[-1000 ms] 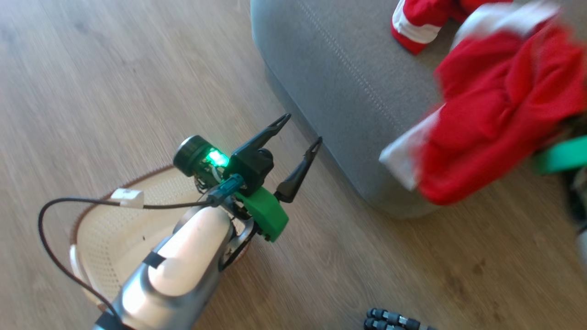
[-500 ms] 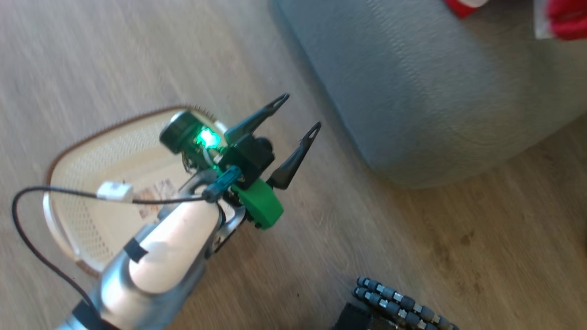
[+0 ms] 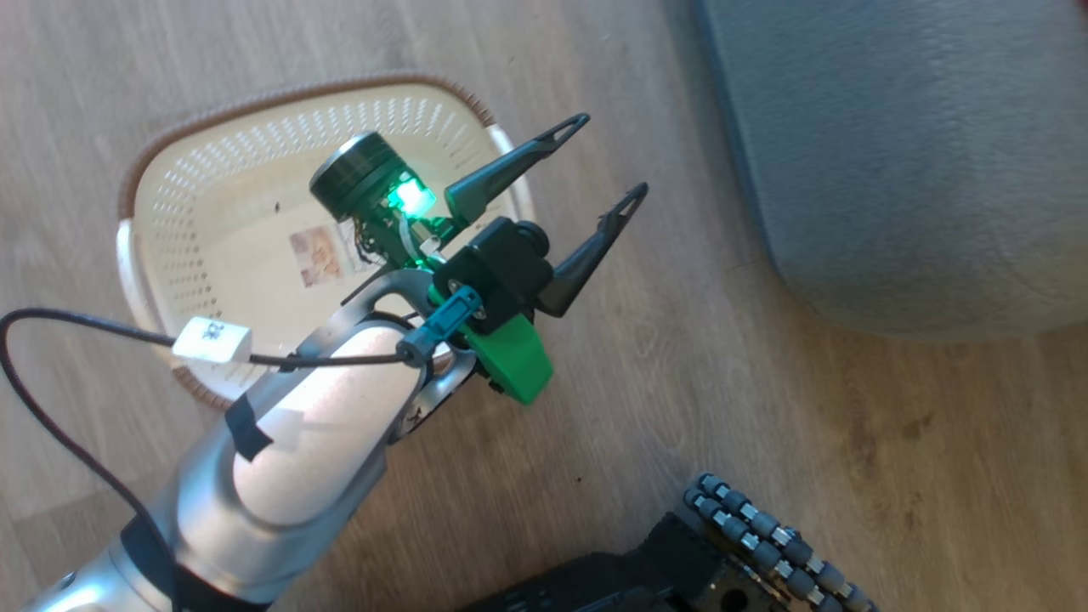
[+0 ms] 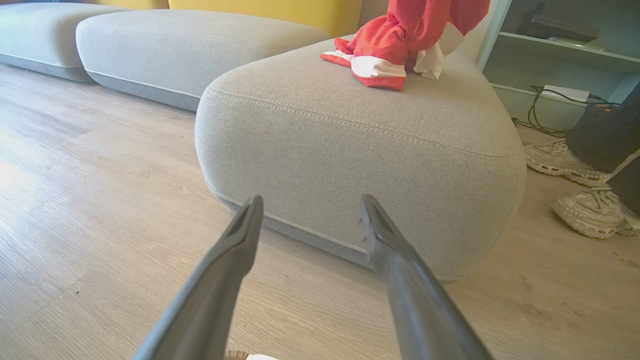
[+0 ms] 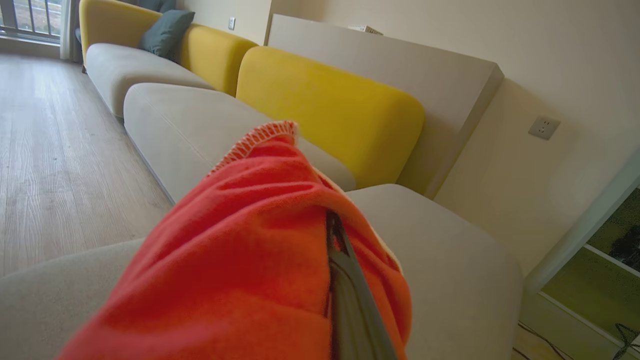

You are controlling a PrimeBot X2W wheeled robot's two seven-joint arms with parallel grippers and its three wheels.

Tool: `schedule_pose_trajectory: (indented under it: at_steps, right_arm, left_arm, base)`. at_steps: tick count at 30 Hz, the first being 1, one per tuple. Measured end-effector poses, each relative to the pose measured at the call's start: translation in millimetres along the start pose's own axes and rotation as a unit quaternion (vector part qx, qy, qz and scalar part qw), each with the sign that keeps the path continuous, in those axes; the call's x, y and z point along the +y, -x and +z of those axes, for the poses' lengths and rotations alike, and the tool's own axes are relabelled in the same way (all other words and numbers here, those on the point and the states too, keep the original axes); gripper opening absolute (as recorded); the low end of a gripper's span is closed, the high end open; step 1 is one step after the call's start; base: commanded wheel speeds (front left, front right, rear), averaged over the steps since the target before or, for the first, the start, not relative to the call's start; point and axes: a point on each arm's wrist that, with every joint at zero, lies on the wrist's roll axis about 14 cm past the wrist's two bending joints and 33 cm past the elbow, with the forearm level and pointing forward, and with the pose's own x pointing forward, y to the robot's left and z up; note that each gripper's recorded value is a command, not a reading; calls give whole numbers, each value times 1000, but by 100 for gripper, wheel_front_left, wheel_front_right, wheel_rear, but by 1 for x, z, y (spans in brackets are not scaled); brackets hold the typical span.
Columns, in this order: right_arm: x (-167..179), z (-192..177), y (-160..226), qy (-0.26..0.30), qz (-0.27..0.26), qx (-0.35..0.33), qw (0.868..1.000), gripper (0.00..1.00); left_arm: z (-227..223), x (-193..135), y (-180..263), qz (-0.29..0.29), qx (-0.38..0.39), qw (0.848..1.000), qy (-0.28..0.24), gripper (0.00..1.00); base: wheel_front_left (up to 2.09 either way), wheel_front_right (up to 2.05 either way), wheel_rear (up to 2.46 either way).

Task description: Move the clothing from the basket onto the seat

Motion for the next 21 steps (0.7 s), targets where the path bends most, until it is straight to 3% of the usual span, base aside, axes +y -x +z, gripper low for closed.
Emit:
schedule_pose_trajectory:
  at_steps: [5, 6, 7, 8, 17, 21]
  right_arm:
    - [43, -77, 10, -14, 19, 96, 995, 0]
    - [54, -92, 14, -24, 24, 114, 993, 11]
    - [64, -105, 20, -32, 29, 131, 990, 59]
    - [71, -114, 25, -39, 33, 145, 988, 100]
    - [72, -151, 68, -31, 52, 194, 979, 100]
    - [87, -151, 90, -62, 73, 183, 978, 100]
  left_arm:
    - [-13, 9, 8, 9, 8, 1000, 10, 100]
    - [-15, 10, 9, 11, 10, 1000, 11, 100]
    - [-16, 11, 10, 13, 11, 1000, 11, 100]
    - [-16, 12, 11, 14, 13, 1000, 10, 100]
    - [3, 11, 12, 23, -1, 1000, -6, 100]
    - [18, 9, 12, 31, -13, 999, -14, 100]
  base:
    - [0, 0, 0]
    - [0, 0, 0]
    - [0, 0, 0]
    - [0, 0, 0]
    - [0, 0, 0]
    - [0, 0, 0]
